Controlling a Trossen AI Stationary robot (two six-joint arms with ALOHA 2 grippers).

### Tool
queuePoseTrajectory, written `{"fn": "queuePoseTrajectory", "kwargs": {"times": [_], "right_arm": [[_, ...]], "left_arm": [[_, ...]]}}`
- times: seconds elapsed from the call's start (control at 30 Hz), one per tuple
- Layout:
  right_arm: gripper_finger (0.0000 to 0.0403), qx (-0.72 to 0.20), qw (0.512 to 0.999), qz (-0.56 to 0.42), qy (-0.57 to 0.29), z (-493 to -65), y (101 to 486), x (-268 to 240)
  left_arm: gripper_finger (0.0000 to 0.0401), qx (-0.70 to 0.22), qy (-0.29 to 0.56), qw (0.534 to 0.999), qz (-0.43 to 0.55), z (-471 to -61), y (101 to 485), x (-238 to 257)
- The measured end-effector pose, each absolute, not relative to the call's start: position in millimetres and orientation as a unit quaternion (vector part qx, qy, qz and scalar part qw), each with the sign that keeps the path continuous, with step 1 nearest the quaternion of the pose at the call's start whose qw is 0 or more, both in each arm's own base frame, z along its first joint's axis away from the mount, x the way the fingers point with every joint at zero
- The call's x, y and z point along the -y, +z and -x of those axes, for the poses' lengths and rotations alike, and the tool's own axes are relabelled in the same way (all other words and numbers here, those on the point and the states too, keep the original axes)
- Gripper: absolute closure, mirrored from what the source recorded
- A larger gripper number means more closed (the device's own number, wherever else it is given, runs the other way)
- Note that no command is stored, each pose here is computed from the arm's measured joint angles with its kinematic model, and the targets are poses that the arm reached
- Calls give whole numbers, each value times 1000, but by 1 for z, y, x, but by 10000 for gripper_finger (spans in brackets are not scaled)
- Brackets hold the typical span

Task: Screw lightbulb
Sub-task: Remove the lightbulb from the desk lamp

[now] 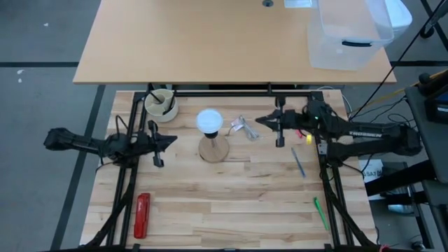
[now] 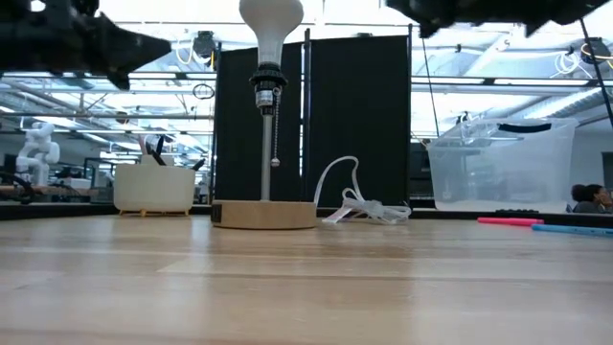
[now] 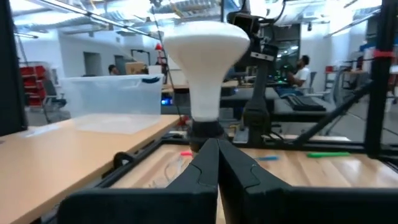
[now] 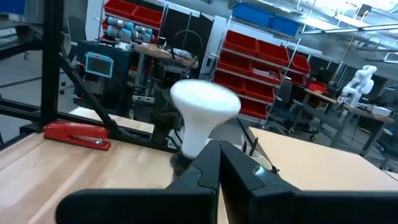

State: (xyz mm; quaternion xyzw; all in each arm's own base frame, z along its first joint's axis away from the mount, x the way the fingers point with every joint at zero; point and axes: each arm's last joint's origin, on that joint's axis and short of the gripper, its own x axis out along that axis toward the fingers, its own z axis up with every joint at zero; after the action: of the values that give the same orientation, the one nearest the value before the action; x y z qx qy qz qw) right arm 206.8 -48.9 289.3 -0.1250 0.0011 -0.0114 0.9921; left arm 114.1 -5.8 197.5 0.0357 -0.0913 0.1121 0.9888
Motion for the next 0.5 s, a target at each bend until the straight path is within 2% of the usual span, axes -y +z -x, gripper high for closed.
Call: {"fn": "queuePoseTrajectory", "kwargs": {"times": [0.1,0.2,0.4,0.5], "right_arm": [[385,-1,992,124,-11,-223,300,53],[354,-6,992,123,-14,-236,305,57],[268,3,992,122,-14,-244,315,59],[230,9,992,125,-13,-245,319,59]], "left_arm": [[388,78,126,988,-40,-125,211,3],[356,56,131,989,-46,-138,222,2],[248,-20,177,984,-12,-162,208,-7],[201,-28,197,980,17,-171,201,-12]]}}
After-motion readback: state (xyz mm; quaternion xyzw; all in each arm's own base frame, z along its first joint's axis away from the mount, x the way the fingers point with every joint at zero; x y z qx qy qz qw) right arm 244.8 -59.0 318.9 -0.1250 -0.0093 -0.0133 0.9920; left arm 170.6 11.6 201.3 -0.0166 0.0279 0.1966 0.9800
